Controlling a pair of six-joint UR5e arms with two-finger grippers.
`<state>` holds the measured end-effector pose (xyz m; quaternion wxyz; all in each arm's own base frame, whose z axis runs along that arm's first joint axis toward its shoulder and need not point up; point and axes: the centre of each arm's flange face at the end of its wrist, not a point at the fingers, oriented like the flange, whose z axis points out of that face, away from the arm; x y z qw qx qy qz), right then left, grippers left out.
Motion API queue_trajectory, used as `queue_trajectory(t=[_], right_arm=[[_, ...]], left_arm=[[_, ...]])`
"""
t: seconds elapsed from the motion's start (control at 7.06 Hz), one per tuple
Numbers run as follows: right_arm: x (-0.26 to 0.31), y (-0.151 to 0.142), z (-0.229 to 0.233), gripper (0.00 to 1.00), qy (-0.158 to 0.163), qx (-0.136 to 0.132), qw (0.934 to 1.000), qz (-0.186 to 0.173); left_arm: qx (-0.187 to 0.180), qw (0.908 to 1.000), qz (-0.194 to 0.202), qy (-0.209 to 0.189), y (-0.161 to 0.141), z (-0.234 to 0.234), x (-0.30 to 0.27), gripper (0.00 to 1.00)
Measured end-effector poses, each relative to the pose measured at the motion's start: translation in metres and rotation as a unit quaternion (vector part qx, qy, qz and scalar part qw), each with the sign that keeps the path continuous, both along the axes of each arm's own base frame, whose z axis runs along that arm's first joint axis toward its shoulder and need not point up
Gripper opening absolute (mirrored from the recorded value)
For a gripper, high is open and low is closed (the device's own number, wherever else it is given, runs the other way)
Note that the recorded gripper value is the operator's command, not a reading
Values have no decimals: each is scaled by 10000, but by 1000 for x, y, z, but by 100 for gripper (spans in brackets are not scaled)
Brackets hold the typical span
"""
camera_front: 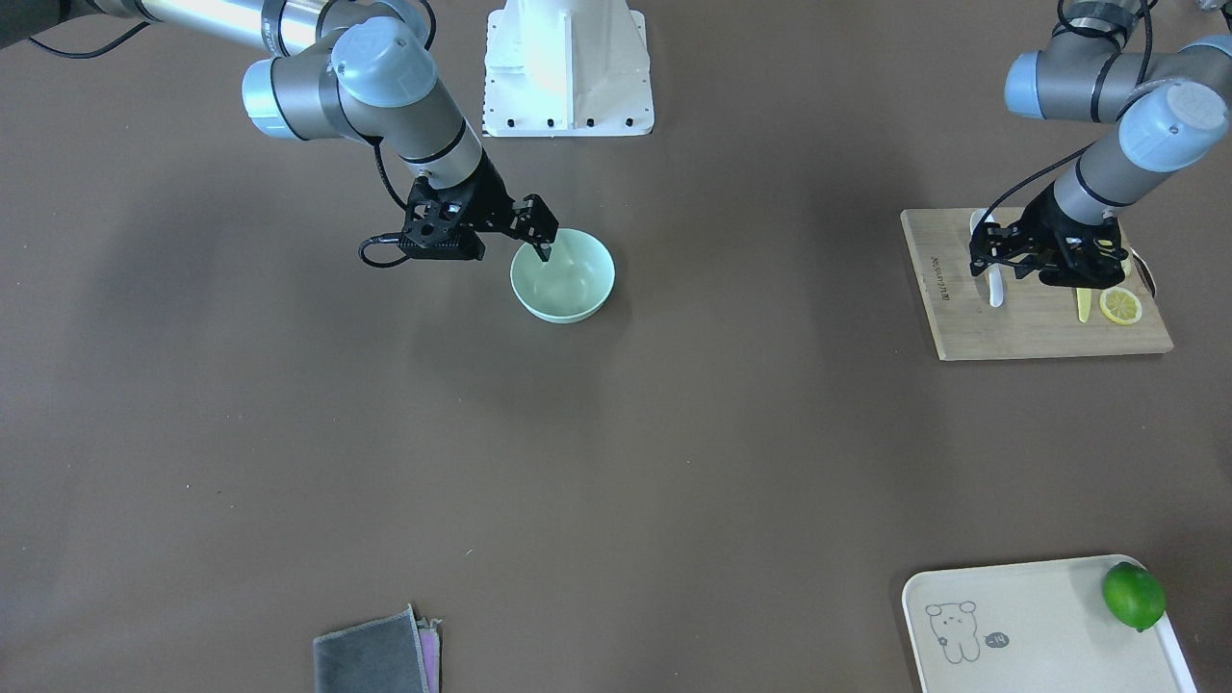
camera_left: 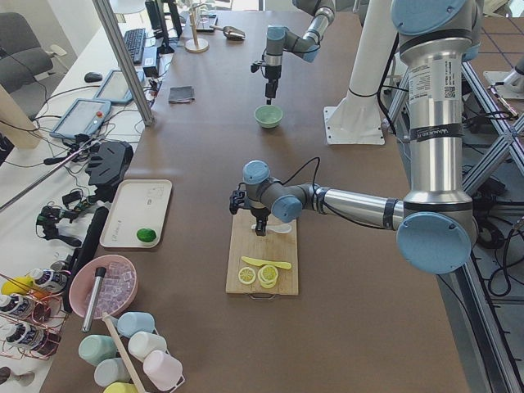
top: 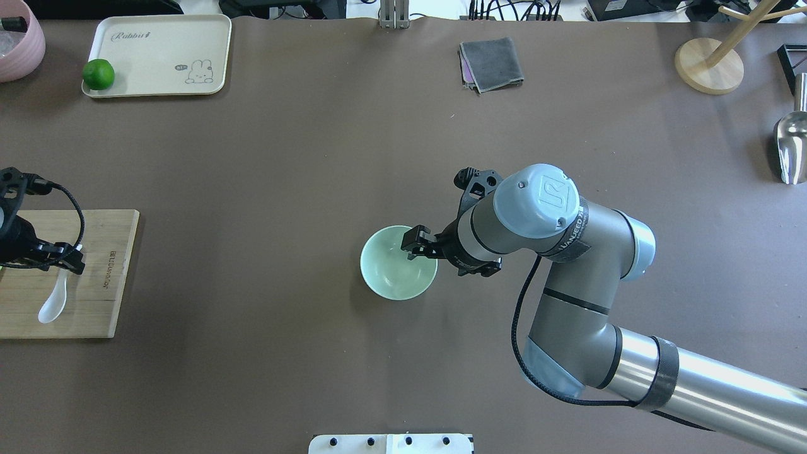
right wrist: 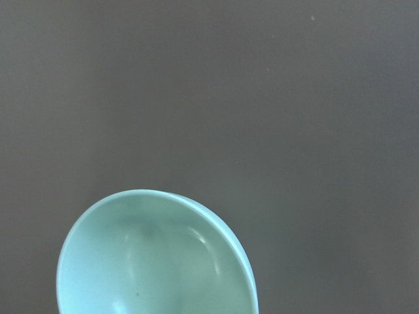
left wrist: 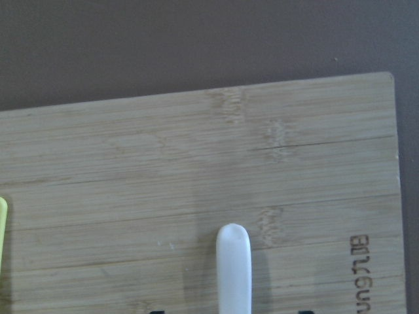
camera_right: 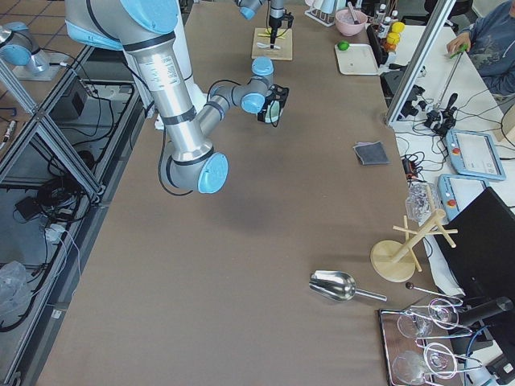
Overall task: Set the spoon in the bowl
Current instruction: 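Grasp the white spoon with the left gripper while the right releases the bowl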
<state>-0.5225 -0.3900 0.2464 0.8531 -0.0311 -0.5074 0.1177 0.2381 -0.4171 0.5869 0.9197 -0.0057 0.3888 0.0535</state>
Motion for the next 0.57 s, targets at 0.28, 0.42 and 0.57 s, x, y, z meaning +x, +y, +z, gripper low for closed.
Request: queue_trajectory(t=[0.28, 0.42, 0.57], right_arm=[[5, -5, 1, 100, 6, -13, 10000, 40], [7, -7, 2, 100, 8, -17, 10000, 55], [10, -9, 2, 100, 5, -20, 10000, 70]], left_arm=[[-53, 9999, -69, 69, 3, -1, 7, 0], [-60, 9999, -86, 92, 5, -2, 9, 0], [-52, 9999, -89, 106, 5, -3, 10, 0]])
